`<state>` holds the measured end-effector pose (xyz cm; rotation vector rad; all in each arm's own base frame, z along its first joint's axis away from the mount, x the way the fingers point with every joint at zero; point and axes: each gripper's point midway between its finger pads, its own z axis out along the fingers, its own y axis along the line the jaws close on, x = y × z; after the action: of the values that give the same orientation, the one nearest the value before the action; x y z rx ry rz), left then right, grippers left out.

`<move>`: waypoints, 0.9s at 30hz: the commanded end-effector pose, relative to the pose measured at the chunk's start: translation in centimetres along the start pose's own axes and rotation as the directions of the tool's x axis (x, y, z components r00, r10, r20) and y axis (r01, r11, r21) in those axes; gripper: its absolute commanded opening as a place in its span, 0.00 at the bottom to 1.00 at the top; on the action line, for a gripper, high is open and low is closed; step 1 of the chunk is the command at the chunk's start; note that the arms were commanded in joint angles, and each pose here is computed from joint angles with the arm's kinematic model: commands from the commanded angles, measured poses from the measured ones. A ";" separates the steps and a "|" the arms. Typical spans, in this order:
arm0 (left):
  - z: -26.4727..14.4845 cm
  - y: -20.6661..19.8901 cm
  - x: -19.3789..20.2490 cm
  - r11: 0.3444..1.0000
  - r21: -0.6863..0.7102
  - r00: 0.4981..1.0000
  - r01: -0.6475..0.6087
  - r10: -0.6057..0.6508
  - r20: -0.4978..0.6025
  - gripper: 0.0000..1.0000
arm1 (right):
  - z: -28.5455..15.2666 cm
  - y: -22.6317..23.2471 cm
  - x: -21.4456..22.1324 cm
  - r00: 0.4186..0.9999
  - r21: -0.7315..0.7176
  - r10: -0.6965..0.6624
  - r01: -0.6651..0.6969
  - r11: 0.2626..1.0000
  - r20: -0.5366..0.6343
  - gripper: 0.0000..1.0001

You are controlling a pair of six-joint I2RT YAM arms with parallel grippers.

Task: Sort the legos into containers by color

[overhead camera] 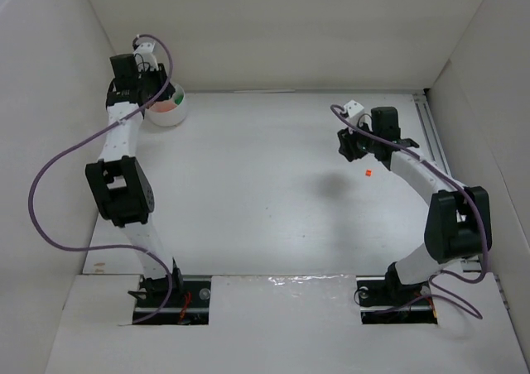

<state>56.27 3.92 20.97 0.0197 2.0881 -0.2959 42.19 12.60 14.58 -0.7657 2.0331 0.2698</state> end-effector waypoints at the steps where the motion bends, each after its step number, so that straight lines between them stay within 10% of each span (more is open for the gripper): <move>1: -6.3 -8.4 -6.5 0.976 0.154 0.973 -0.153 0.122 0.195 0.23 | -2.5 -1.8 4.4 0.991 0.012 0.000 0.002 1.000 -0.137 0.50; 7: -8.6 -17.7 -1.6 0.903 0.287 0.943 -0.320 0.273 0.192 0.27 | -5.0 -4.4 9.7 0.954 0.092 0.057 -0.031 0.995 -0.294 0.49; 13: -8.8 -21.6 2.2 0.870 0.342 0.933 -0.357 0.313 0.178 0.60 | -5.1 -5.3 12.3 0.926 0.131 0.086 -0.040 0.991 -0.367 0.53; 27: -7.5 -24.6 3.2 0.758 0.554 0.934 -0.345 0.338 0.119 0.72 | -5.1 -9.2 15.7 0.871 -0.395 -0.388 0.256 0.882 -0.301 0.60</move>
<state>45.22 -17.65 24.25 0.6840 1.9506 -0.6311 37.69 -4.95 4.44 -1.2455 2.3620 0.2015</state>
